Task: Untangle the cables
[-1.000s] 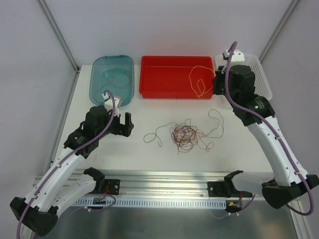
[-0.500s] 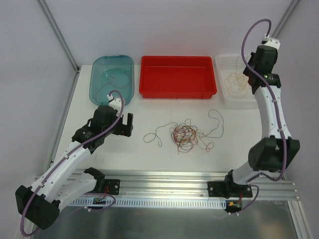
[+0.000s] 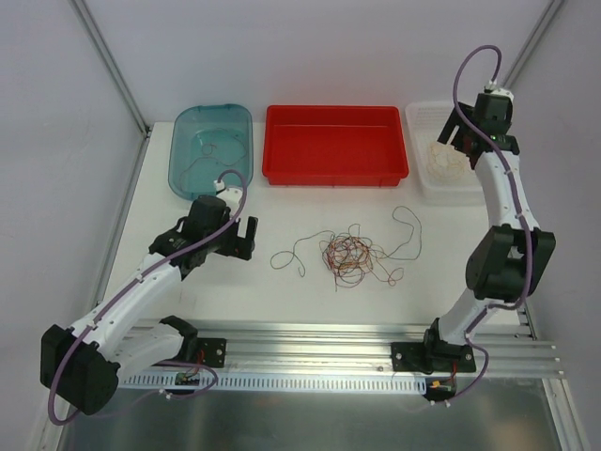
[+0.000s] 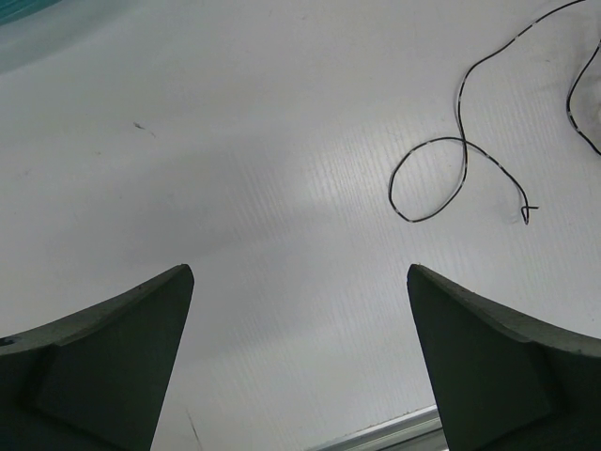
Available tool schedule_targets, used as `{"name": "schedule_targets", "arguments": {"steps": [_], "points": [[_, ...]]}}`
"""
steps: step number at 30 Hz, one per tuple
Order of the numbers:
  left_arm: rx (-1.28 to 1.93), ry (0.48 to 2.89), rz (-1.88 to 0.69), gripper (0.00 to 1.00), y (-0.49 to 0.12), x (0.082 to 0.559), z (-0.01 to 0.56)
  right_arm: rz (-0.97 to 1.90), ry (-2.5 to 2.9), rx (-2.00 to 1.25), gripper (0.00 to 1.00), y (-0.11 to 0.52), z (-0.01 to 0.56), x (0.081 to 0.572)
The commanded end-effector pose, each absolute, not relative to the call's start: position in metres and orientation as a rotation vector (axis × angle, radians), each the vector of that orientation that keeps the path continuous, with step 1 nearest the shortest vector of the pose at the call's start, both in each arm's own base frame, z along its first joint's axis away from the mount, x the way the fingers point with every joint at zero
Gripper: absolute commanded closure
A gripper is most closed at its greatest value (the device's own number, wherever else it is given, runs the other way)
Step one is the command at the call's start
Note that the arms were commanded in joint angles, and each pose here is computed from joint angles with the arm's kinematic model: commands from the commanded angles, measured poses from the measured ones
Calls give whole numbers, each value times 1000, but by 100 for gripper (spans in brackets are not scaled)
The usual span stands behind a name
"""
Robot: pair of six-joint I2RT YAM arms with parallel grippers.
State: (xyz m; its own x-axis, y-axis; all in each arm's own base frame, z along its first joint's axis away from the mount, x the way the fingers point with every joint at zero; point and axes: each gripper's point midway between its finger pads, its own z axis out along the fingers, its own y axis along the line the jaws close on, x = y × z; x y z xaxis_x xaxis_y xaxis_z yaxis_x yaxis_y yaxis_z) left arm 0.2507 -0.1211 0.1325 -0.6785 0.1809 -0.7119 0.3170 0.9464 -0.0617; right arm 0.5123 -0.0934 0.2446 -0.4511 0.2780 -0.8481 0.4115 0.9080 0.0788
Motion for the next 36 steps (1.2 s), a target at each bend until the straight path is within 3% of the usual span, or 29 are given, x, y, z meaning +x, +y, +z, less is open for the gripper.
{"name": "schedule_targets", "arguments": {"steps": [1, 8, 12, 25, 28, 32, 36], "points": [[378, 2278, -281, 1, -130, 254, 146, 25, 2019, 396, 12, -34, 286, 472], [376, 2266, -314, 1, -134, 252, 150, 400, 2225, 132, 19, 76, 228, 358], [379, 2270, -342, 1, -137, 250, 150, 509, 2323, -27, 29, 117, 179, 304], [383, 2293, -391, 1, -144, 246, 146, 556, 2468, -157, 37, 176, 82, 246], [385, 2306, -415, 1, -147, 244, 144, 481, 2474, -170, 45, 178, 76, 243], [364, 2325, -469, 1, -155, 242, 144, 504, 2461, -235, 72, 197, 81, 231], [345, 2347, -554, 1, -172, 241, 148, 505, 2434, -326, 86, 224, 93, 224]]}}
